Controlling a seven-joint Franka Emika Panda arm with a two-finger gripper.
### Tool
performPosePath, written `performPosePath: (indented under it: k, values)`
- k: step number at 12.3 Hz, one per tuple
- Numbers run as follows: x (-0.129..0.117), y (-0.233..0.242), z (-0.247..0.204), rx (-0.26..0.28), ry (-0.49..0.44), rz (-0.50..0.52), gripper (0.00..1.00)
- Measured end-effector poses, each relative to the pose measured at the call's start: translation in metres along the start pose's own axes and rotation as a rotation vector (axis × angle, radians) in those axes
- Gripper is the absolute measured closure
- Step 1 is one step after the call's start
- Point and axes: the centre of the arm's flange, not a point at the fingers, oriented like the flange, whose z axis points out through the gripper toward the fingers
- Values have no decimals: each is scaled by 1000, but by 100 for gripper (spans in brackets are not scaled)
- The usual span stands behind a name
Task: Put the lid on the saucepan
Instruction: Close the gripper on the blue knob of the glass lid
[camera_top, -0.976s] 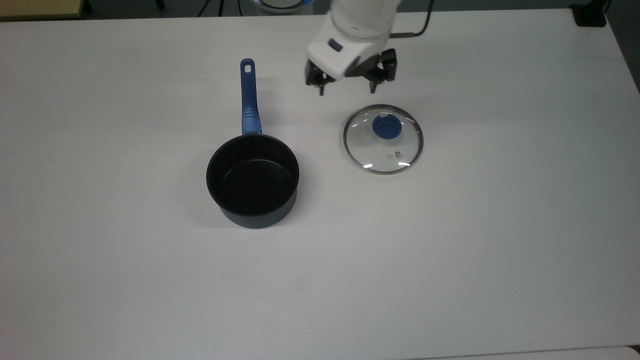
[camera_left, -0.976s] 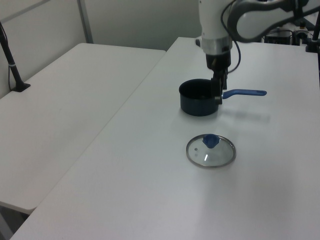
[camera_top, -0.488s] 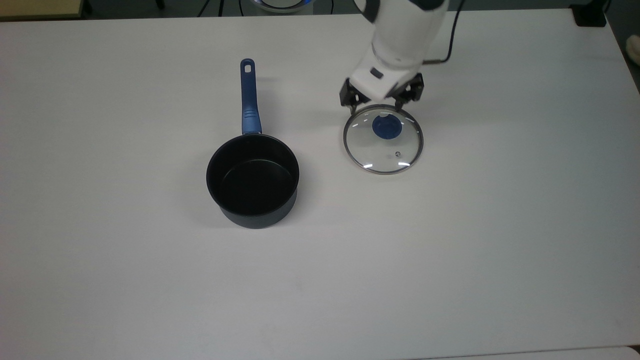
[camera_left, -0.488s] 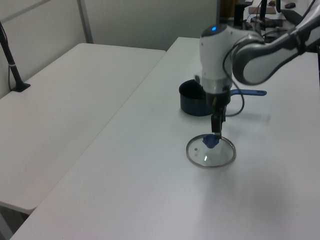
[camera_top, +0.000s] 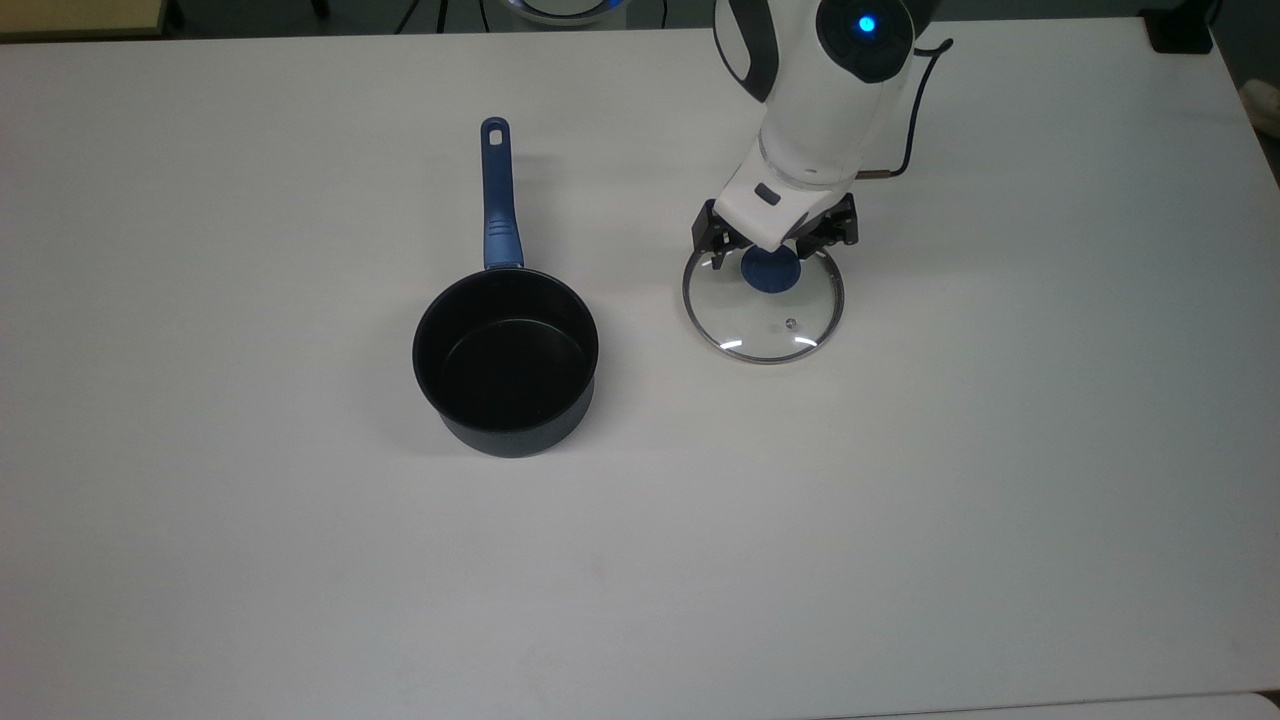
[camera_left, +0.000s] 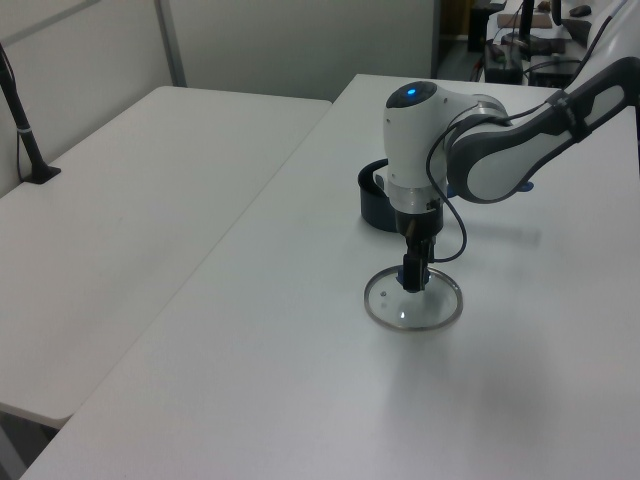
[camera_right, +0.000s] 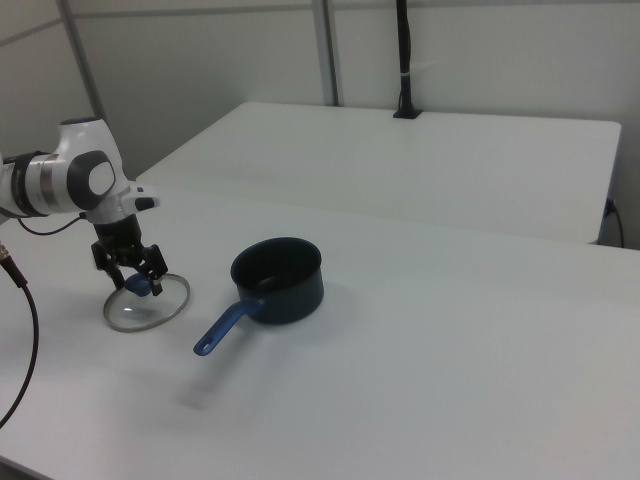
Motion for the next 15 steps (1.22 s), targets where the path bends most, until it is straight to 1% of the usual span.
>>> performPosePath:
  k: [6,7,8,9,10,14,15]
  values:
    - [10,0,-12,6,30,5,0]
    - [10,-1,-12,6,30,4,4]
    - [10,-2,-12,6,30,2,5]
    - [9,-3,-12,6,30,1,15]
    - [9,-3,-12,6,30,1,18]
    - [9,-3,-12,5,29,1,22]
    - [9,-3,-12,5,29,0,26]
